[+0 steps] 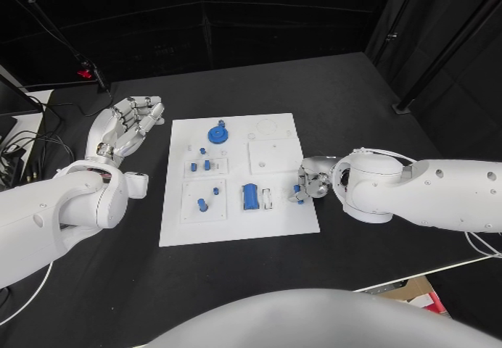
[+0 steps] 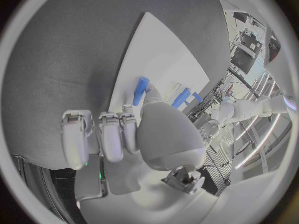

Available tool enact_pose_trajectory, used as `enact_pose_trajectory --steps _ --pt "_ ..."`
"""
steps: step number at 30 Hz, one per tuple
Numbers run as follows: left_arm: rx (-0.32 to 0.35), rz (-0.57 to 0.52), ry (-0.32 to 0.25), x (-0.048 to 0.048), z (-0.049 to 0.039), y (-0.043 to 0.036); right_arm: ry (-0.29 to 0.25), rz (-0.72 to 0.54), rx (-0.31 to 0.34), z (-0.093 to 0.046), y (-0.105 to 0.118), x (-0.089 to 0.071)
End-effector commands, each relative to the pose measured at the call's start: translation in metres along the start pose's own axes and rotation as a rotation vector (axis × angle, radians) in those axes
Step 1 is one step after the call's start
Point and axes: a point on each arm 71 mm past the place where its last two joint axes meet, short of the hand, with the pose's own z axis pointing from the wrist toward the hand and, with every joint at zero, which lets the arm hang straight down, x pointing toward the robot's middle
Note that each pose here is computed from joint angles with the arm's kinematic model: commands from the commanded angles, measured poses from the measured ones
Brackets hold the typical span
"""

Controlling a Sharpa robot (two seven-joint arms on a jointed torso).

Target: Assemble the parts on the task board

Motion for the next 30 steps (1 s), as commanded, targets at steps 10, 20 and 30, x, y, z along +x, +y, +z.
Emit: enact_pose_trajectory --steps 10,20,30 --pt "0.044 -0.004 0.003 -0.0006 -0.0002 -0.0040 0.041 0.010 0.031 -0.0002 -0.0009 0.0097" --pt "0.043 -0.004 0.003 -0.0008 -0.0001 -0.0039 0.030 0.131 -0.012 -0.0016 0.0010 0.0090" --pt "0.042 -0.004 0.003 -0.0008 0.0001 -0.0037 0.005 0.225 -0.041 -0.0038 0.0011 0.0069"
